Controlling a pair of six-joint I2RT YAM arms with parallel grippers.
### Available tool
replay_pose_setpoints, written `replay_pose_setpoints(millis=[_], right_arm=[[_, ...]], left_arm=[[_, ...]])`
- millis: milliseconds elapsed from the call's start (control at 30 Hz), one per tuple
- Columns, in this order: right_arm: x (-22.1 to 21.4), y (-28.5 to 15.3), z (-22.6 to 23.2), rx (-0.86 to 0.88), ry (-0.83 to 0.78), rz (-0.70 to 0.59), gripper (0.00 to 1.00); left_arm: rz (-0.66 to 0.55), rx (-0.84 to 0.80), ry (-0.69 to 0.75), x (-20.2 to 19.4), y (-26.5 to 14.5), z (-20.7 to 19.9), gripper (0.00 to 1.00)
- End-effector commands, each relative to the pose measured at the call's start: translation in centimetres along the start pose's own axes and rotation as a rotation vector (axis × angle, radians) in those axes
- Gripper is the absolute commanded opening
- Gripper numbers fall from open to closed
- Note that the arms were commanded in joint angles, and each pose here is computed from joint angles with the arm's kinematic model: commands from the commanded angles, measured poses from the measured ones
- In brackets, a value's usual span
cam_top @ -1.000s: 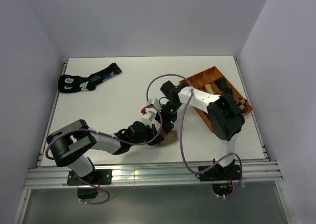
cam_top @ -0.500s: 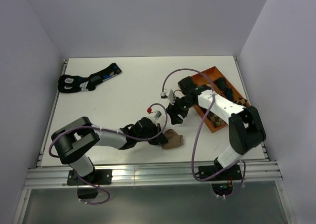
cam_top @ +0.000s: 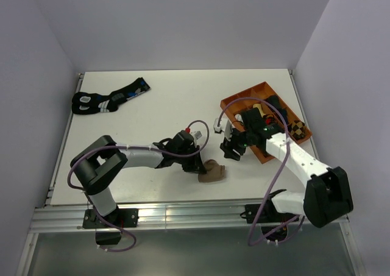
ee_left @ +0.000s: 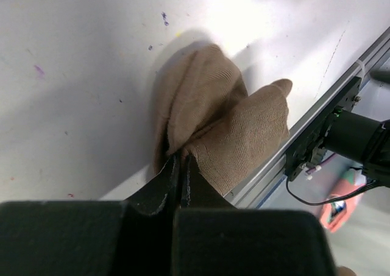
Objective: Roll the socks
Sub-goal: Roll the sock at the center of the board.
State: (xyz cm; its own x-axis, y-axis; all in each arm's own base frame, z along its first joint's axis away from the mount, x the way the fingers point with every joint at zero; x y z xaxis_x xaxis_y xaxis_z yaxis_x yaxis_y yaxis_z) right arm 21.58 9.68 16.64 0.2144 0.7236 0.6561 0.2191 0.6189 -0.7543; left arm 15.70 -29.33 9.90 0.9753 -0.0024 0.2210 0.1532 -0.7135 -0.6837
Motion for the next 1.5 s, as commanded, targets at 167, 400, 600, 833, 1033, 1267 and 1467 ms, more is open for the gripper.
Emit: replay_pose_setpoints(millis=[167,400,600,833,1033,1267,1467], right_arm=[[-0.9,-0.8,2.8,0.056,-0.284,-0.077,0.67],[-1.1,0.8,5.4,0.082,-0.388,-0.034,0.69],[-1.0,2.1,7.2,0.150,-0.425,0.000,0.68],[-1.0,3.4,7.6,0.170,-0.429,0.044,0.67],[-0.9,4.4,7.7,0.171,-0.390,0.046,0.64],[-0.9,5.3,7.3,0.134,-0.342,0.067,0.55],[-1.4,6.7,6.8,0.145,-0.301,0.134,0.39]], left_arm=[[0.179,0.120,-0.054,1.0,0.8,0.8,0.00],[0.190,0.120,-0.071,2.2,1.9,0.3,0.00],[0.193,0.122,-0.074,2.4,2.1,0.2,0.00],[0.191,0.108,-0.079,2.3,2.1,0.2,0.01],[0.187,0.094,-0.091,2.2,2.1,0.4,0.00],[0.169,0.062,-0.131,2.1,2.1,0.5,0.00],[0.113,0.018,-0.200,1.9,1.3,1.2,0.00]])
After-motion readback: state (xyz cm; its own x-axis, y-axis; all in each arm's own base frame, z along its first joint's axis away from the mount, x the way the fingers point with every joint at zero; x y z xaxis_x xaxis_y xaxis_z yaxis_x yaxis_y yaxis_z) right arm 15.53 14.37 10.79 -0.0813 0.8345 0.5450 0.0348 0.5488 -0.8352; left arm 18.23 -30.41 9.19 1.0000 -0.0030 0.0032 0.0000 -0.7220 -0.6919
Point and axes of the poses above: each gripper's point midway between its finger pads, its own y axis out along the fingers, its own z axis along the line the jaws close on, x = y × z, the point moved 10 cm from there along -y, back along the fingers, and after that the axes turned 4 degrees about -y, right-handed, at the moved point
